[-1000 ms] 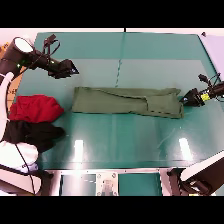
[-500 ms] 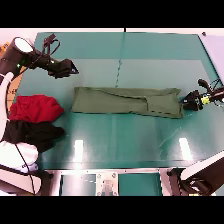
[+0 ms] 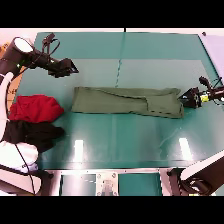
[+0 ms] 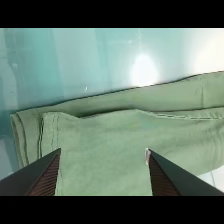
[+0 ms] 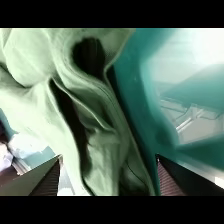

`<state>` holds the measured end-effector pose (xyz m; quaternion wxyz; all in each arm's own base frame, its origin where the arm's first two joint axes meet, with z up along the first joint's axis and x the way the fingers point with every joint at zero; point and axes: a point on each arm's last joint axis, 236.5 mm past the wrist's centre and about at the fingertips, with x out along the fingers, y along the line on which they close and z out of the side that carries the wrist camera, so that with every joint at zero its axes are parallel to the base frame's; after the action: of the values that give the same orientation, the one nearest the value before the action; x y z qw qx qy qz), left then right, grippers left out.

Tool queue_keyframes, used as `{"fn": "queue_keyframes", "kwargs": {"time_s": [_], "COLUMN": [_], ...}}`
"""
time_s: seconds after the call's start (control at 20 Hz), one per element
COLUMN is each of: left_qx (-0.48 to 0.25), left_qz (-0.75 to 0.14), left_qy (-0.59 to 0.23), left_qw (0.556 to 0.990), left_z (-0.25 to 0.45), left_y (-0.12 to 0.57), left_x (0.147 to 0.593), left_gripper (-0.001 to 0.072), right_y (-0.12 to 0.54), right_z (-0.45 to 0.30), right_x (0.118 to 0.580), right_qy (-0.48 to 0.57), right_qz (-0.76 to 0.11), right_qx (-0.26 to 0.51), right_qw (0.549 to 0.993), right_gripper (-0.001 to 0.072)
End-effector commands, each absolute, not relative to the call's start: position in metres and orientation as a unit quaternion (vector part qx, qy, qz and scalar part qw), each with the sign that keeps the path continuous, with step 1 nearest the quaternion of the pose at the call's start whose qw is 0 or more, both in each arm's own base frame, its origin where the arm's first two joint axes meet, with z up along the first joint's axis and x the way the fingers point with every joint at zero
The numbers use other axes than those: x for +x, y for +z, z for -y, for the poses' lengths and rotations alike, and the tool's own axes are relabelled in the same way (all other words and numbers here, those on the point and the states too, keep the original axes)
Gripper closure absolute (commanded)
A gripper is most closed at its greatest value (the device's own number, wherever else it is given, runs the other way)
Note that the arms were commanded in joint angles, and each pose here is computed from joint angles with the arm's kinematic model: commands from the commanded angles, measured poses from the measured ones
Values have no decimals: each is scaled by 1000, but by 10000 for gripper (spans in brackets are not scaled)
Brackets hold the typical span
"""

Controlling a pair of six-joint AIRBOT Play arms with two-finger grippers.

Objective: Fold the shirts.

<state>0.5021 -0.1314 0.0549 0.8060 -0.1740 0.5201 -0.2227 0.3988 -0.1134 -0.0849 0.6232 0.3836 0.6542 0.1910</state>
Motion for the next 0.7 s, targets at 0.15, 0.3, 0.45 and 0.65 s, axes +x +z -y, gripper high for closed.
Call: {"fn": "queue_keyframes", "kwargs": {"time_s": [0.15, 0.3, 0.45, 0.65], "left_qx": [-175, -177, -189, -205], "left_qz": [-519, -519, -518, -522], "left_qy": [-222, -225, -233, -249], "left_qw": [807, 805, 801, 789], "left_z": [131, 132, 138, 147], "left_y": [56, 56, 60, 64], "left_x": [503, 502, 501, 495], "left_gripper": [105, 105, 105, 179], "right_y": [-103, -107, -107, -101], "right_z": [94, 82, 63, 51], "right_x": [402, 411, 415, 421], "right_qy": [189, 190, 203, 212], "right_qz": [-682, -683, -690, -690], "right_qx": [345, 334, 319, 313], "right_qw": [617, 621, 617, 617], "right_gripper": [29, 369, 629, 696]}}
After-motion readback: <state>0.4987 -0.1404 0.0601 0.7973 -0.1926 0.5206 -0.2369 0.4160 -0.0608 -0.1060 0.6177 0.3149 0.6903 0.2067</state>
